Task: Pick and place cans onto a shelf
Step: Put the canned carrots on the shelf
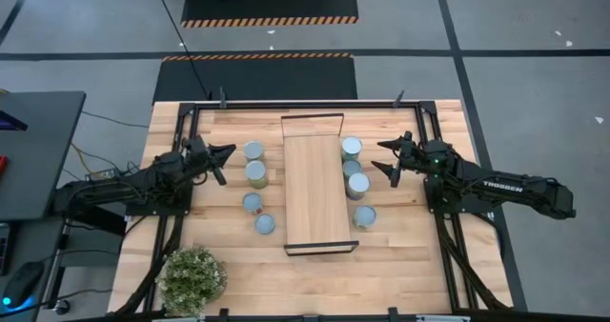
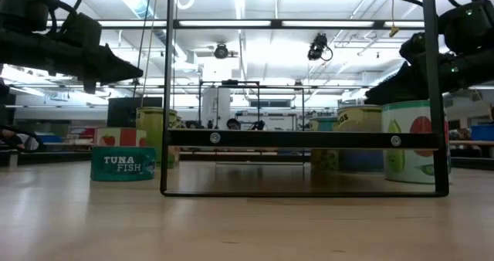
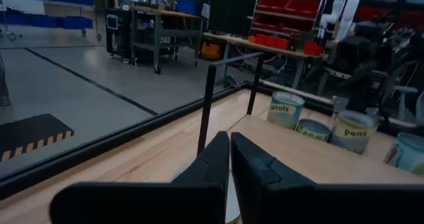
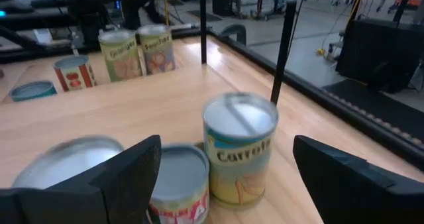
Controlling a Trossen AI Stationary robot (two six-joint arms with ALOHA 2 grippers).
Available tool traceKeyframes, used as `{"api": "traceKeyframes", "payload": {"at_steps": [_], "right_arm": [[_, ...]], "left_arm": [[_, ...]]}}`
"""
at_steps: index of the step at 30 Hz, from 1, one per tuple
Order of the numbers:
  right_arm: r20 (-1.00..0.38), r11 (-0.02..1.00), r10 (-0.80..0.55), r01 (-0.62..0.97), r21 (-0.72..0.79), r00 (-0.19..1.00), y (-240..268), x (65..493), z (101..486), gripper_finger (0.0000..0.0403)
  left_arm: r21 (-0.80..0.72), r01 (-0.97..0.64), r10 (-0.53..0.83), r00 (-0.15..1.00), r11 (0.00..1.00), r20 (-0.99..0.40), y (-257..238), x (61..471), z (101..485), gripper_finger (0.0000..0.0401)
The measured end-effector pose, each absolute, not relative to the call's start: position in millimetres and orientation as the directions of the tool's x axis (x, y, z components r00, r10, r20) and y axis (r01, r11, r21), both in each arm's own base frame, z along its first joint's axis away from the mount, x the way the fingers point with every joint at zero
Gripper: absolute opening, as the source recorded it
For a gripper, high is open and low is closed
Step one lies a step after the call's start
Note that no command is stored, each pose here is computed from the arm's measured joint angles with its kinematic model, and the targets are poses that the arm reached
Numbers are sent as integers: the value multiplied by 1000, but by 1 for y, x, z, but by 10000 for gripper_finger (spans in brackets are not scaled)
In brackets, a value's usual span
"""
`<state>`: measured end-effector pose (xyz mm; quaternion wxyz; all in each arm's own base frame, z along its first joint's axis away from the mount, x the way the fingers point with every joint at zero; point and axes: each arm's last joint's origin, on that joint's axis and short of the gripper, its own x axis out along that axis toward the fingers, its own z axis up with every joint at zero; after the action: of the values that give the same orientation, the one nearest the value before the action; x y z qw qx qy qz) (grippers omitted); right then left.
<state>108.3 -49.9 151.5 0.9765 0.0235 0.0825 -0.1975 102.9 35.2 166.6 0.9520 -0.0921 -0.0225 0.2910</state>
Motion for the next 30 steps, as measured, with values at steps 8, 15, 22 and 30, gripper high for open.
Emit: {"api": "traceKeyframes", "payload": {"at_steps": [8, 15, 22, 30], "right_arm": [[-5, 919, -378, 376, 116, 926, -50, 110, 168, 350], [59, 887, -433, 413, 206, 900, -52, 109, 174, 350], [56, 916, -360, 341, 213, 931, -49, 110, 173, 350], [-51, 899, -397, 399, 181, 917, -53, 115, 186, 350]], "left_arm": [[-237, -478, 525, 823, 846, 215, 34, 101, 189, 23], [-269, -452, 515, 819, 850, 251, 33, 100, 193, 23], [-259, -444, 499, 840, 858, 212, 32, 106, 189, 57], [-304, -406, 488, 827, 862, 279, 32, 109, 196, 128]]}}
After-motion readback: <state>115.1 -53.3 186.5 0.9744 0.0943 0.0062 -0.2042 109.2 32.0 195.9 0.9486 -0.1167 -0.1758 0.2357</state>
